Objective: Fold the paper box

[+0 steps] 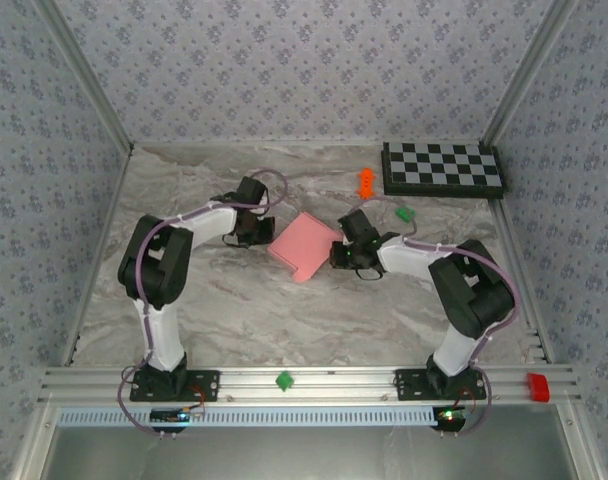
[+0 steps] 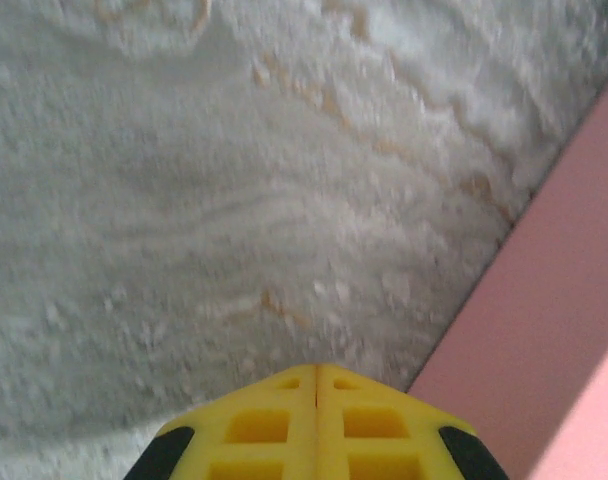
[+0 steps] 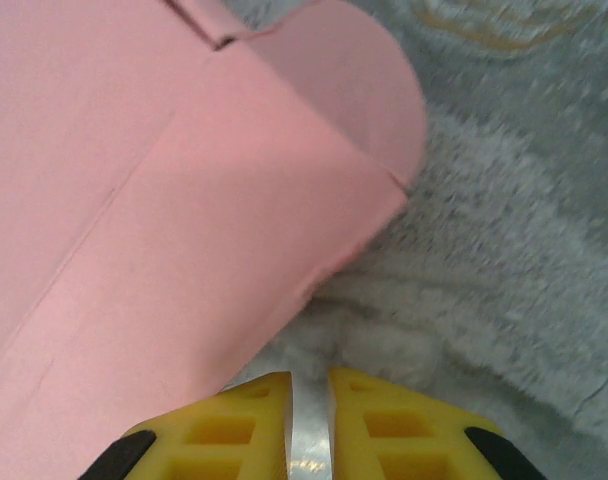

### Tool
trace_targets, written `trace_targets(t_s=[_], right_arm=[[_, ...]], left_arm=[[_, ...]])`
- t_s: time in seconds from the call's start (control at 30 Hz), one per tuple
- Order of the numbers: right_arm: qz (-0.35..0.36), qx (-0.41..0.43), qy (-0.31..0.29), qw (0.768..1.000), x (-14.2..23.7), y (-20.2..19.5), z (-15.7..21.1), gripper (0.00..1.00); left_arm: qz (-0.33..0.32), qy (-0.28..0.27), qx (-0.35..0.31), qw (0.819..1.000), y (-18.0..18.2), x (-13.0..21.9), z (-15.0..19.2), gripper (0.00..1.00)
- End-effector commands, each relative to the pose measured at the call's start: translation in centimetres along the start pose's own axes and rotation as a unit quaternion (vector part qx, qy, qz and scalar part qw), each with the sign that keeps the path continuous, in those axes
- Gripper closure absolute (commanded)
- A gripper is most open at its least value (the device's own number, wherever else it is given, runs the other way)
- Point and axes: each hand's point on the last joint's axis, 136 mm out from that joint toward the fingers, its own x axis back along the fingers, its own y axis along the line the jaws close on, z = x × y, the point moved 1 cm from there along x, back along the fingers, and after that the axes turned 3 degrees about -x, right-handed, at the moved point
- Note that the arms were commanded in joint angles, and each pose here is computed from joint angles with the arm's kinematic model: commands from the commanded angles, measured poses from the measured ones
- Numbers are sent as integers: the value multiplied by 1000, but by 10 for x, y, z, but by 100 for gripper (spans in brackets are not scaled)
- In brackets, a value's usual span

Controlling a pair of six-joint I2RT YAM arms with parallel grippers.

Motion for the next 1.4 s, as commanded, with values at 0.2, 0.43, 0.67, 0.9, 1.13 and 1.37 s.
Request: trace_targets(t_s=[0.2, 0.43, 0.67, 0.9, 1.13, 1.37], right_arm=[[16, 21, 2, 1000, -7, -12, -26, 82], [25, 16, 0, 1000, 0, -23, -32, 89], [-13, 1, -8, 1000, 28, -24, -20, 100], [-119, -37, -20, 992, 47, -4, -10, 71], [-208, -85, -42, 974, 45, 17, -15, 50], [-239, -106, -41, 964, 34, 27, -19, 46]], left_arm=[[33, -11, 32, 999, -23, 23, 30, 99], [16, -48, 76, 996, -13, 41, 40, 100], [24, -78, 55, 995, -14, 61, 38, 100], [77, -81, 22, 994, -31, 65, 24, 91], [115, -76, 2, 990, -45, 63, 12, 67], [137, -64, 6, 989, -47, 51, 5, 64]])
